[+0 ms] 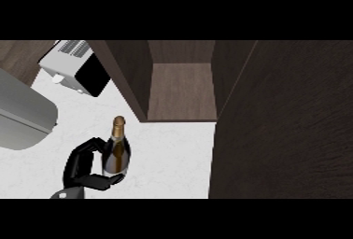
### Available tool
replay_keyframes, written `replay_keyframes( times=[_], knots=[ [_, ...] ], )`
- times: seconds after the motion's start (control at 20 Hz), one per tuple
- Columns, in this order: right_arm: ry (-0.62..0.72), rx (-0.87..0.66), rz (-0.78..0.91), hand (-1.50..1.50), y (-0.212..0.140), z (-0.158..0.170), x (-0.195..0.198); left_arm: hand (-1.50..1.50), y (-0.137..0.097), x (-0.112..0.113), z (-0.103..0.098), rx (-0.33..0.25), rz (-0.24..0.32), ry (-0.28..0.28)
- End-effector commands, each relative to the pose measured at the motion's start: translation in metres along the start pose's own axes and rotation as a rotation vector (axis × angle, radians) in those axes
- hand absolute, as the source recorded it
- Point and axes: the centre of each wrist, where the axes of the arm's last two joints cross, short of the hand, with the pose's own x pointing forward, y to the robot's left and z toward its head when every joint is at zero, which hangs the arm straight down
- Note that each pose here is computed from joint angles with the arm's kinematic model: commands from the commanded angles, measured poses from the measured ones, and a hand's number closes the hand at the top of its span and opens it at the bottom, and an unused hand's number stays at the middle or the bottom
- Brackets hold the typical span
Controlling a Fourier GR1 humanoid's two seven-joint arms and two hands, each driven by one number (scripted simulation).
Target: Pick up the wine, place it into the cabinet and close the cabinet
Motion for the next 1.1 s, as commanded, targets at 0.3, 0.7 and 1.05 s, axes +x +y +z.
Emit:
replay_keyframes(
  times=[0.3, 0.7, 1.05],
  knots=[
    [-0.041, 0.006, -0.001, -1.5, 0.006, 0.014, 0.019, 1.5, -0.059, 0.041, -0.051, -0.022, -0.111, 0.027],
    [-0.025, 0.011, -0.027, -1.5, -0.001, 0.012, 0.023, 1.5, -0.109, 0.081, -0.086, -0.033, -0.142, 0.041],
    [-0.052, 0.017, -0.021, -1.5, 0.002, 0.019, 0.027, 1.5, -0.141, 0.077, -0.105, -0.081, -0.295, 0.047]
  ],
)
